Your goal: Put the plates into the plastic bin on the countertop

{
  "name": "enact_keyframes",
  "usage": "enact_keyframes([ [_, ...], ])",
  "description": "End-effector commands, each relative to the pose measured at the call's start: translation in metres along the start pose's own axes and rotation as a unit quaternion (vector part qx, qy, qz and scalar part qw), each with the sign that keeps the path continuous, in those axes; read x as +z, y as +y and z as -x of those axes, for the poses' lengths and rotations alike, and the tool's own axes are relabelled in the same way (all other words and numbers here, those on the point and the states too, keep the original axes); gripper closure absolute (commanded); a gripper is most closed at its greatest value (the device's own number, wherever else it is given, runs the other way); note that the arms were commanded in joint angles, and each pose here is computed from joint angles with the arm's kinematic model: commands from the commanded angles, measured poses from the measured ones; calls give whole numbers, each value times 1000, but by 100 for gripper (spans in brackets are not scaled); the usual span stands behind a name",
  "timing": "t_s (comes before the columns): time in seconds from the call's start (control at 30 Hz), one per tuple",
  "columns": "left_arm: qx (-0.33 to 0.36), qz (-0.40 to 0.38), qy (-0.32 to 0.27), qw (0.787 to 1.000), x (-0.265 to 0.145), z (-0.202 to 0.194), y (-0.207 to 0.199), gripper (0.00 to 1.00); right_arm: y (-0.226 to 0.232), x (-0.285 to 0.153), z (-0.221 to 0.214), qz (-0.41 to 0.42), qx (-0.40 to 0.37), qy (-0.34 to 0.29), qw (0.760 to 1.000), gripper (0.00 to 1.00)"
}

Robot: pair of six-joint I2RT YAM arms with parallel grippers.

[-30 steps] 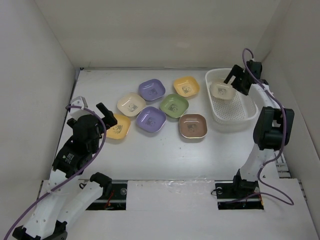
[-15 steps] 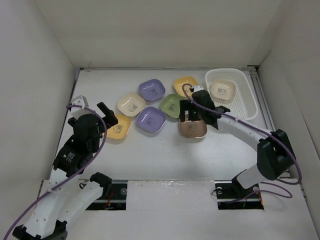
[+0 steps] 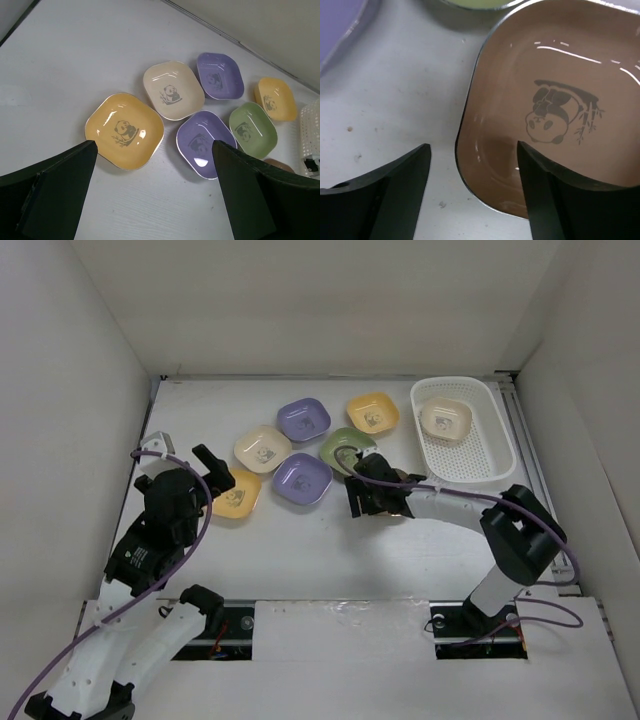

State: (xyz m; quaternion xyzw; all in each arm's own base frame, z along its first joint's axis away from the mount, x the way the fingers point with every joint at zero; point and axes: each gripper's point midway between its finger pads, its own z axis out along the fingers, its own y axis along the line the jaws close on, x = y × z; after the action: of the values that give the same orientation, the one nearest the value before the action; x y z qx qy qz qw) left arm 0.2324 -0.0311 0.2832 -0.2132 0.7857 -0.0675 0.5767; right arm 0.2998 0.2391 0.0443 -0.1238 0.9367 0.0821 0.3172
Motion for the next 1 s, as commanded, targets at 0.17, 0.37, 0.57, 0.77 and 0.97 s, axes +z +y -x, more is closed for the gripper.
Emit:
enact_keyframes([
  [0.17, -3, -2, -16, 1000, 0, 7, -1, 0, 23, 8, -7, 21, 3, -11, 1000, 65],
  [0.37, -6, -5, -20, 1000, -2, 9, 0, 0, 42, -12, -31, 37, -20, 6, 999, 97],
  [0.57, -6, -5, -20, 1000, -2, 9, 0, 0, 37, -71, -16, 20, -18, -35, 999, 100],
  [0.77, -6, -5, -20, 1000, -2, 9, 0, 0, 24, -147, 83, 8, 10, -168, 986, 100],
  [0.97, -6, -5, -20, 1000, -2, 9, 0, 0, -45, -169, 202, -65, 14, -225, 972, 100],
])
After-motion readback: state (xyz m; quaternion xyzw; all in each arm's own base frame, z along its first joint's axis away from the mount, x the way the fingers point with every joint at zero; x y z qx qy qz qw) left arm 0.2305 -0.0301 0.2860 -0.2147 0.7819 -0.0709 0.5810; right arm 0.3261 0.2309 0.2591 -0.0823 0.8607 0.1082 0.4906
